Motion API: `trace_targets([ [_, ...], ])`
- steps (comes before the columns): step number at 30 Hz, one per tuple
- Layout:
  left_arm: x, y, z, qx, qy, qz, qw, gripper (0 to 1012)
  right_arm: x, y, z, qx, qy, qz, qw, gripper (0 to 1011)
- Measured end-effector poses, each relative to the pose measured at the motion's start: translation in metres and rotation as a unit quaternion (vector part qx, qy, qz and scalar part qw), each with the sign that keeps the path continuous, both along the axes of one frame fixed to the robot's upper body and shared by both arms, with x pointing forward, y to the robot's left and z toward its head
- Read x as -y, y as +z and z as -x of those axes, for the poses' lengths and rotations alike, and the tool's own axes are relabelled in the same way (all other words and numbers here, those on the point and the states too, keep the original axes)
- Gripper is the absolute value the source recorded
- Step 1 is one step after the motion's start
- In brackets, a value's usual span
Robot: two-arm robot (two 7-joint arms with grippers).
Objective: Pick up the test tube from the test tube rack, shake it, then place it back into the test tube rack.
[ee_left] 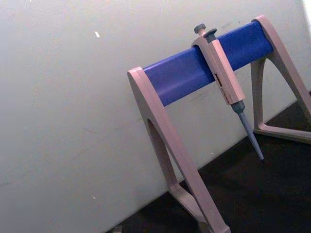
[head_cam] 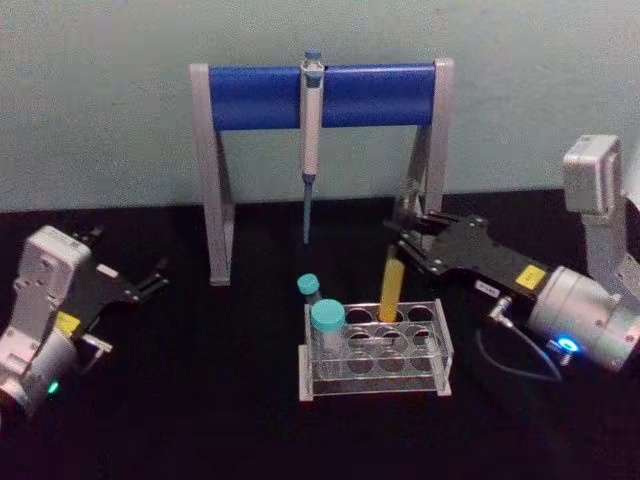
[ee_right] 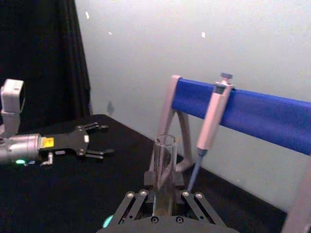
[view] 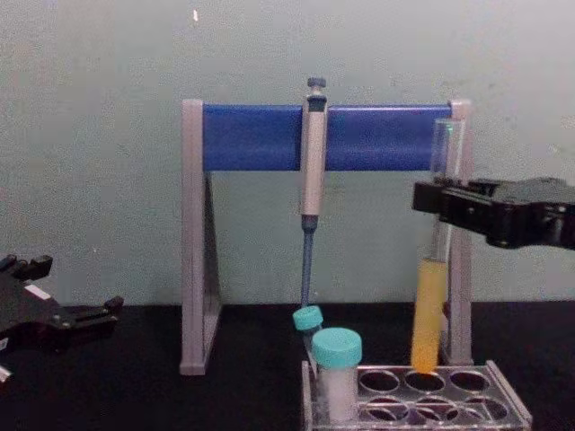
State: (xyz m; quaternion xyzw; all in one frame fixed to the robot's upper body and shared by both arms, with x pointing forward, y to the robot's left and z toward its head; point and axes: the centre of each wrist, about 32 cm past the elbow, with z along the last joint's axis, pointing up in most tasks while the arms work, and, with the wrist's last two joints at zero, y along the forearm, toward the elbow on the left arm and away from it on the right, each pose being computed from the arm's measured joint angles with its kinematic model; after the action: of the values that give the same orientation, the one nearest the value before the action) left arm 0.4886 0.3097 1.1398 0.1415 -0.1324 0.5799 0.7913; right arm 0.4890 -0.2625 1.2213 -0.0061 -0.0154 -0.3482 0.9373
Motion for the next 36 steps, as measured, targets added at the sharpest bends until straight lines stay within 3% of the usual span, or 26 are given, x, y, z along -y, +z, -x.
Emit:
trace_targets([
  [8,0.0,0.0,0.0,0.0,0.0,0.0,1.0,1001,-0.013,0.004,-0.016,0.005,0.007,-0.006,1.0,234],
  [17,0.0,0.0,0.0,0.0,0.0,0.0,1.0,1001,-0.015,0.006,-0.03,0.008,-0.017,-0.006,0.9998,234],
  [36,0.0,0.0,0.0,0.0,0.0,0.0,1.0,1001,-0.009,0.007,-0.031,0.009,-0.032,-0.006,0.9994,234],
])
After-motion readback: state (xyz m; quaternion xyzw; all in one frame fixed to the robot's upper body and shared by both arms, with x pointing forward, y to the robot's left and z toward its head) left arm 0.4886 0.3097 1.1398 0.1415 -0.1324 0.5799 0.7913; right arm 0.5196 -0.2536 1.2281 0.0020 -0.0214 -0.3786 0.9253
